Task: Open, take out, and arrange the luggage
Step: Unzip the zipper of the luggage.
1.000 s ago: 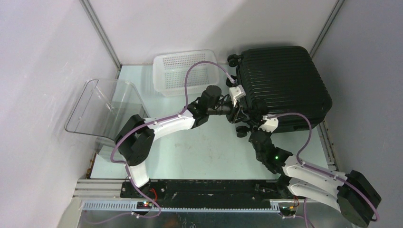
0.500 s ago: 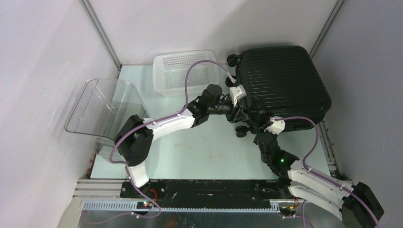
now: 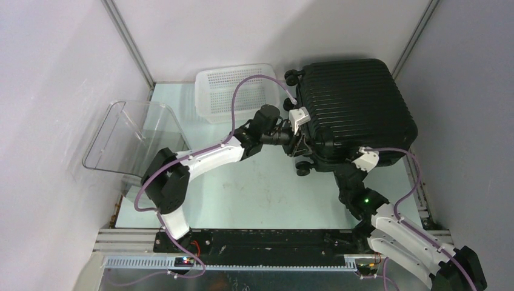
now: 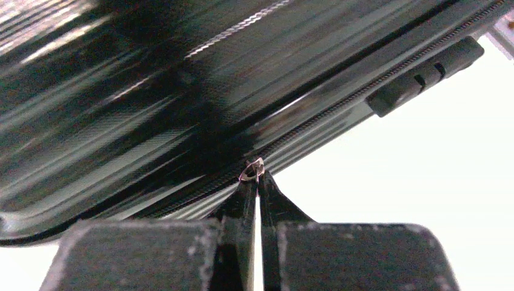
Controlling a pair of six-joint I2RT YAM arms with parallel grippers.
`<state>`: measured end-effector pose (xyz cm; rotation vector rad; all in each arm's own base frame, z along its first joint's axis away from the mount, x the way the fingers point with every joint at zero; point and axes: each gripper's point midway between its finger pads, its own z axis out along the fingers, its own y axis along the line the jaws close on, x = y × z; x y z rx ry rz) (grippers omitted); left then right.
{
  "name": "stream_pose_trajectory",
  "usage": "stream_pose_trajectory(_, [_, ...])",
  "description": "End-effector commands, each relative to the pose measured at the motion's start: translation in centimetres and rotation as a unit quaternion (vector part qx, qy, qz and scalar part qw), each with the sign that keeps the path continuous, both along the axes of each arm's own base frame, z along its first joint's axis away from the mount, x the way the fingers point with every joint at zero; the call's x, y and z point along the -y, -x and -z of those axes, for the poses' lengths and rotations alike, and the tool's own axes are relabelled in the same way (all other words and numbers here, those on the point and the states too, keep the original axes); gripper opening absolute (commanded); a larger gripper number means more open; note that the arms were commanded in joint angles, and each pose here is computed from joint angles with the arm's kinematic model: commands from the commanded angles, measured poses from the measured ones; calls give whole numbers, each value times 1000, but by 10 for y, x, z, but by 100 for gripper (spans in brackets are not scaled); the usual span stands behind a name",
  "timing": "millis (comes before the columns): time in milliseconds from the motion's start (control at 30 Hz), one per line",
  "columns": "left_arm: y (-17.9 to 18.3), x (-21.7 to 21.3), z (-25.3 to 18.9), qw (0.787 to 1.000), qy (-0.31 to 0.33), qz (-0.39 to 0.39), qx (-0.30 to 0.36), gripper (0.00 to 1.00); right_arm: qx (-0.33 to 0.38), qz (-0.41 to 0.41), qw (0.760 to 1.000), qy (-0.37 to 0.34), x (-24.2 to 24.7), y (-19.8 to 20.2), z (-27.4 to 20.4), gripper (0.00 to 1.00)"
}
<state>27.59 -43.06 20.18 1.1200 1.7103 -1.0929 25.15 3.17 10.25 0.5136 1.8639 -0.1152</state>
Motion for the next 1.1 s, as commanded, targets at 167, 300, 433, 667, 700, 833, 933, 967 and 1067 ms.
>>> stream_pose_trajectory(167, [-5,-20,-63,998,34,-18,48,0,52,127,990,-44,58,3,-37,0])
stream_pose_trajectory(300, [-1,-21,-63,998,35,-9,48,0,47,151,986,-55,75,7,-43,0])
stream_pose_trajectory(433, [1,-22,-64,998,38,-3,45,0,38,179,981,-61,91,11,-43,0])
stream_pose_trajectory(667, [7,-24,-64,999,37,8,37,0,16,257,963,-84,126,34,-32,0])
stream_pose_trajectory(700, [8,-24,-64,999,37,10,36,0,18,262,961,-87,128,36,-32,0])
stream_pose_trajectory(833, [12,-25,-63,999,36,17,34,0,22,302,949,-91,149,50,-35,0])
stream_pose_trajectory(933, [18,-27,-59,999,36,21,23,0,15,325,940,-96,158,60,-35,0])
stream_pose_trajectory(967, [20,-28,-58,999,37,23,21,0,11,343,934,-97,164,67,-34,0])
stream_pose_trajectory(1067, [22,-30,-58,999,35,25,22,0,0,360,928,-100,171,78,-34,0])
